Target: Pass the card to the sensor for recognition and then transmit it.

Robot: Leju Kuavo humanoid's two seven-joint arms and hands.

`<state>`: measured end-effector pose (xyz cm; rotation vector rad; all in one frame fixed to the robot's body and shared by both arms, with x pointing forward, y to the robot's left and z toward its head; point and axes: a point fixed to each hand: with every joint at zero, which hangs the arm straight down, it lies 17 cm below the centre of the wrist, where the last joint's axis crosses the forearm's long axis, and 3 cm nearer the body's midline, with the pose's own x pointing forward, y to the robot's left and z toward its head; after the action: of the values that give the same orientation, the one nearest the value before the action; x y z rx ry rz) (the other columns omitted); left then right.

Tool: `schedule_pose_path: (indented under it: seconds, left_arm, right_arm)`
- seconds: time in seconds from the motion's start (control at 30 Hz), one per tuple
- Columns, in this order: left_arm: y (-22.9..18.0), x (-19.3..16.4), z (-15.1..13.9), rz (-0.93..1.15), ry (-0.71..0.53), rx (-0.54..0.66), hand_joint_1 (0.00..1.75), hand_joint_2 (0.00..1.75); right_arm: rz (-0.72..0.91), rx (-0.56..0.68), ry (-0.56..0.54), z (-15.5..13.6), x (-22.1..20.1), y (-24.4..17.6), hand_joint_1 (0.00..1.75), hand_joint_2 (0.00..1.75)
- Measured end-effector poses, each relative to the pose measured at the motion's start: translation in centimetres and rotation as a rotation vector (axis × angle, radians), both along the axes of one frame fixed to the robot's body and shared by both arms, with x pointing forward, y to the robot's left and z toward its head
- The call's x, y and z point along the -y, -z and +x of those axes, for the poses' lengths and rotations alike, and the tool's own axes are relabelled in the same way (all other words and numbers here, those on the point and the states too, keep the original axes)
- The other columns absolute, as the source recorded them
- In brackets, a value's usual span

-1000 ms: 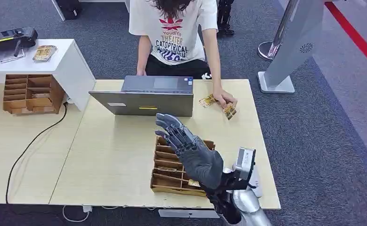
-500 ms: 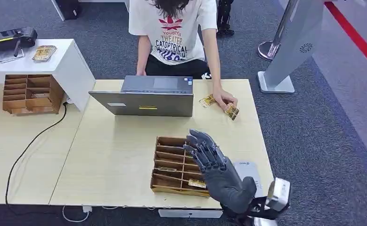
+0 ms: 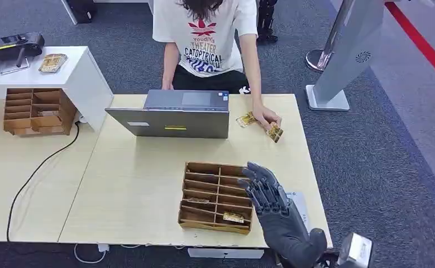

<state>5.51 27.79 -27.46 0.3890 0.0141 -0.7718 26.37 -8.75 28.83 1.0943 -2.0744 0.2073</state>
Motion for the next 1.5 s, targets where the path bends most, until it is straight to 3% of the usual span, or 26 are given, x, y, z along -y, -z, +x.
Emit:
schedule_pose_path:
  seconds: [0.27, 1.07, 1.5]
  left_arm:
    - [-0.1, 0.1, 0.5, 0.006, 0.049, 0.006, 0.00, 0.00]
    - [-0.1, 1.4, 0.9, -0.021, 0.059, -0.005, 0.00, 0.00]
    - [-1.8, 3.4, 8.1, -0.046, -0.010, 0.020, 0.00, 0.00]
  right_arm:
    - [-0.003, -0.014, 0.039, -1.1, 0.5, 0.5, 0.00, 0.00]
    - [-0.016, -0.034, 0.030, -0.8, 0.1, 1.1, 0.00, 0.00]
    - [-0.053, -0.025, -0.122, 0.3, -3.1, 1.0, 0.00, 0.00]
